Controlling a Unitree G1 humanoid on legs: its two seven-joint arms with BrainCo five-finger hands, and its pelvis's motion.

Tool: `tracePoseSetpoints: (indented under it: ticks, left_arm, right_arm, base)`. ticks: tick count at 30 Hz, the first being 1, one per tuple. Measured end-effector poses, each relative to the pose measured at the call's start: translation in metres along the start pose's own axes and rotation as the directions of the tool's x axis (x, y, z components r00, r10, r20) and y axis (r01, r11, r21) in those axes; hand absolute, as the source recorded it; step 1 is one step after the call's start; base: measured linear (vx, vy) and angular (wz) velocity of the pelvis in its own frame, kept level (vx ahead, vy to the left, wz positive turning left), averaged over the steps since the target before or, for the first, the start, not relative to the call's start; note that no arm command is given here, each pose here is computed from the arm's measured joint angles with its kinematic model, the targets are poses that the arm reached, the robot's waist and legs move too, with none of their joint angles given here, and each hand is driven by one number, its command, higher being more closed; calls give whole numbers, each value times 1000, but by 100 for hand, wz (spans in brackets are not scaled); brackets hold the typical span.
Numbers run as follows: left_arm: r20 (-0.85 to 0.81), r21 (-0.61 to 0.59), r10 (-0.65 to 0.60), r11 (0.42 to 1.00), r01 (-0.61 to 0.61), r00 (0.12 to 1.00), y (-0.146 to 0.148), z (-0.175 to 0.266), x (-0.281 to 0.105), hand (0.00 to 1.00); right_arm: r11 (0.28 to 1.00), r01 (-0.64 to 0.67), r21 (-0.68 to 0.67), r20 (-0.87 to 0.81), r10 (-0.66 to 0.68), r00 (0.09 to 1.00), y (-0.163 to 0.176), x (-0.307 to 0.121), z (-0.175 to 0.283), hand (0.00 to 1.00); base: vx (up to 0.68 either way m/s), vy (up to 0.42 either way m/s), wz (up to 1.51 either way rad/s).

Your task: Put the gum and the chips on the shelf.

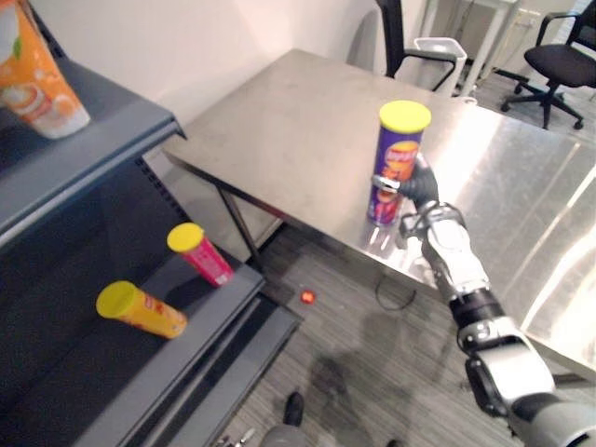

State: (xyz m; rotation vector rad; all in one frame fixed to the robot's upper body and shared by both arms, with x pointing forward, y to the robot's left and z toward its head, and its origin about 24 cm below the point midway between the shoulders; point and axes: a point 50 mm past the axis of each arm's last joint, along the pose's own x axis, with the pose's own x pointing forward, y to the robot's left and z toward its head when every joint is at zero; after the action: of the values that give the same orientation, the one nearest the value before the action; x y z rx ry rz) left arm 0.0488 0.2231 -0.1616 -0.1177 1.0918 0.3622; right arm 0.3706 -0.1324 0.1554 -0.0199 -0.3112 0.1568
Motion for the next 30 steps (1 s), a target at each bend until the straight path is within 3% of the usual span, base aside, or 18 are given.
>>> tracePoseSetpoints:
  ticks: [11, 21, 30]
  left_arm:
    - [-17, 70, 9, 998, -8, 1000, 2, -5, -1, 0]
    - [-51, 110, 19, 994, -14, 999, 7, -16, -5, 0]
    - [-85, 90, 33, 996, -25, 996, 10, -25, -7, 0]
  right_arm:
    - [998, -31, 51, 341, 12, 940, 5, -58, 54, 100]
    - [982, 172, 84, 133, -182, 974, -30, -154, 5, 100]
    - [951, 307, 41, -10, -307, 952, -53, -199, -16, 100]
  base:
    - [-49, -9, -19]
    - [-63, -13, -14]
    - [-26, -8, -8]
